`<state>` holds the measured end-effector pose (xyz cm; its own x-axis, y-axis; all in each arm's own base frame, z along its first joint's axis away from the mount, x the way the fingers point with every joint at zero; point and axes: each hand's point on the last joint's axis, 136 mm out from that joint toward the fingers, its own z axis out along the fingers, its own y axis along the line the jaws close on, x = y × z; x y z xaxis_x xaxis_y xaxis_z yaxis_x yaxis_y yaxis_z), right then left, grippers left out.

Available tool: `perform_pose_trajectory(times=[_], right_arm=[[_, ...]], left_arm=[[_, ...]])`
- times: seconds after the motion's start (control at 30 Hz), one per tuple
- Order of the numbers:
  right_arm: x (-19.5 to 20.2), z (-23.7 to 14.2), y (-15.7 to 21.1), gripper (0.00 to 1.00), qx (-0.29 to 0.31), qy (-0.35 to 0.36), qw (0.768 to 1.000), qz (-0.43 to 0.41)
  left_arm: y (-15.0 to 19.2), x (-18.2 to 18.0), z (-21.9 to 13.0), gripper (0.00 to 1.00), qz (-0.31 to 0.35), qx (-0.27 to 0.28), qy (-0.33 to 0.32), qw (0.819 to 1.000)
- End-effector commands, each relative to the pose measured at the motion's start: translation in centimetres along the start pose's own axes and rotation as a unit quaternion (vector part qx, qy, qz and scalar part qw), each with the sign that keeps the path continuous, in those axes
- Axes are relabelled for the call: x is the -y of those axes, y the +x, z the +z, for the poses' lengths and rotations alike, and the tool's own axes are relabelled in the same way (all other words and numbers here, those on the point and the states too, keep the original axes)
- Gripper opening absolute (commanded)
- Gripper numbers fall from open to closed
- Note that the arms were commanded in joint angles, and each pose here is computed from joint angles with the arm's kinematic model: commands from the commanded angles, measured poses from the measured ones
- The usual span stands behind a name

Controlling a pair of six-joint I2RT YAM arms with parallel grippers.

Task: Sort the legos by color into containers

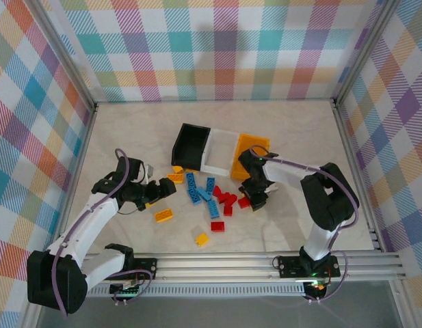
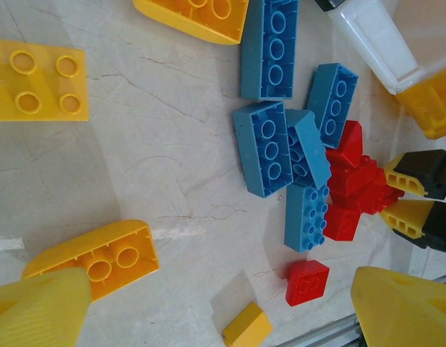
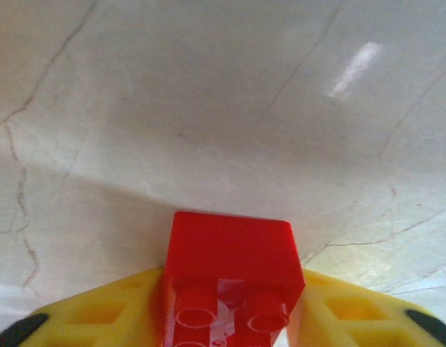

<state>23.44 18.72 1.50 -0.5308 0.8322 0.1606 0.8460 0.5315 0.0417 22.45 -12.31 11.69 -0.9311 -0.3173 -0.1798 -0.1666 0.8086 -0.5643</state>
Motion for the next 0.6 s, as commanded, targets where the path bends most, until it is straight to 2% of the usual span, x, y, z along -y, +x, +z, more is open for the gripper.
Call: perform_pose_trajectory(times=[0.0,0.17,0.3,0.57], right_arm=[[1.9,-0.2,-0.6,0.37,0.019,0.023,1.0,0.003],[2.9,-0.8,-1.2,0.26,0.029,0.022,0.999,-0.002],[3.6,-2.4,-1.7,0.24,0.043,0.009,0.999,-0.031],[3.0,-9.0,-1.2,0.2,0.07,-0.058,0.977,-0.191]], left_arm=[[0.3,0.0,-0.1,0.93,0.006,0.004,0.001,1.0],[0.3,0.1,-0.1,0.93,0.006,0.005,0.002,1.0],[0.1,0.2,-0.1,0.93,0.008,0.006,0.003,1.0],[-0.5,1.0,0.4,0.93,0.018,-0.006,0.013,1.0]])
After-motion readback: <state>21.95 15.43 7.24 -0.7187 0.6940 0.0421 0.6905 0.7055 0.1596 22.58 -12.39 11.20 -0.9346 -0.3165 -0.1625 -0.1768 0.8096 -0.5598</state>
